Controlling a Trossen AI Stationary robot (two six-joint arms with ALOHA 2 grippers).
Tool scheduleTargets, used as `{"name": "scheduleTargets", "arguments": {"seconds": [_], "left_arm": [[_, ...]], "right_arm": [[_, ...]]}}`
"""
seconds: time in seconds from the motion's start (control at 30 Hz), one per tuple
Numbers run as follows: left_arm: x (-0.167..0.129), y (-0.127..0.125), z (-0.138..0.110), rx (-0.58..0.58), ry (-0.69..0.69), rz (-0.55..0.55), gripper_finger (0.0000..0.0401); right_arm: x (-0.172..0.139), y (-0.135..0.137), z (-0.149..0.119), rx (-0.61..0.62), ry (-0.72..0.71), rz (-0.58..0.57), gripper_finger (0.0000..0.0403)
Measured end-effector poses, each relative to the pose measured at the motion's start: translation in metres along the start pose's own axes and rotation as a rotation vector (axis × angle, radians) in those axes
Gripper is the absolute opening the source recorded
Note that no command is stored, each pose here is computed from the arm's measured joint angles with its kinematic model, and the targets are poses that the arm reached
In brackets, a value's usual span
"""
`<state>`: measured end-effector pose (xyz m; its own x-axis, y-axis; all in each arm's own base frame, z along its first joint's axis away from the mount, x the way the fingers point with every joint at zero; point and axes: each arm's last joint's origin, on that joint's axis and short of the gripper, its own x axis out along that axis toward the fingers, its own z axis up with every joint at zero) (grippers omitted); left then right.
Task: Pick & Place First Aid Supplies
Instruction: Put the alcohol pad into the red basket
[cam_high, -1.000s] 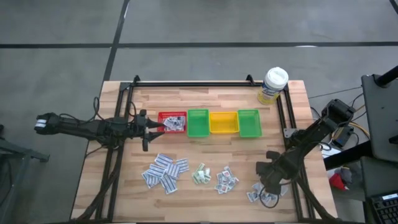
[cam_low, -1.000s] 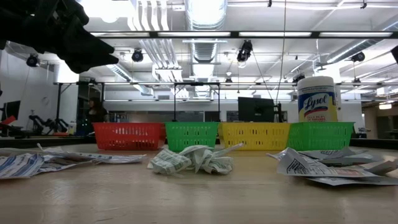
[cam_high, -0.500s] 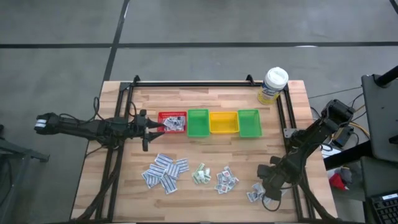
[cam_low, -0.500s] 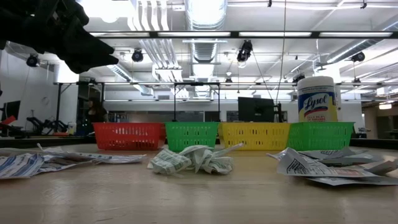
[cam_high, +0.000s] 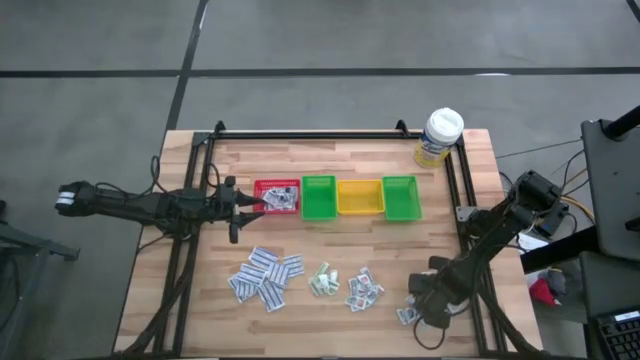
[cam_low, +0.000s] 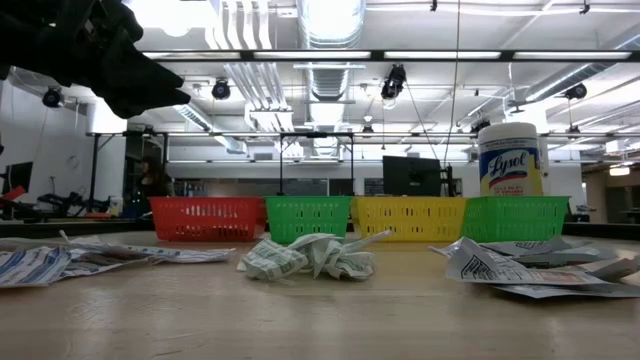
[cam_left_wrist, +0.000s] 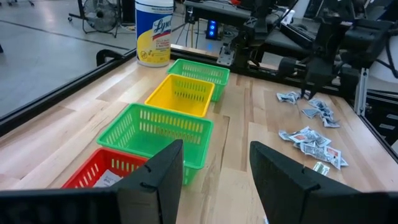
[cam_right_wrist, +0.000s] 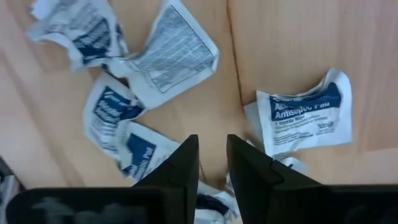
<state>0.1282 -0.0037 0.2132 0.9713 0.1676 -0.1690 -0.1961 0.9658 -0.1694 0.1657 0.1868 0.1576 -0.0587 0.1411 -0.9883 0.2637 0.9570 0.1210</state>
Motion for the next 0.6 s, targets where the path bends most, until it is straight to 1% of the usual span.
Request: {"name": "scheduleTargets", "arguments": {"seconds": [0.13,0.27,0.43,0.6], "left_arm": [[0.000,0.000,0.000,0.000,0.000,0.000,0.0179],[0.000,0.000,0.000,0.003,0.002,0.000,0.0179],[0.000,0.000,-0.001,0.005,0.012,0.003,0.0179],[0.000,0.000,-0.001,0.005,0.013,0.003,0.0179]], "right_arm": [[-0.008,0.004,0.001,0.006,0.006,-0.019,0.0071],[-0.012,0.005,0.002,0.010,-0.019,-0.042,0.0071],[-0.007,0.005,0.003,0.010,-0.011,-0.079,0.0075],[0.002,0.005,0.005,-0.010,0.006,-0.126,0.0071]]}}
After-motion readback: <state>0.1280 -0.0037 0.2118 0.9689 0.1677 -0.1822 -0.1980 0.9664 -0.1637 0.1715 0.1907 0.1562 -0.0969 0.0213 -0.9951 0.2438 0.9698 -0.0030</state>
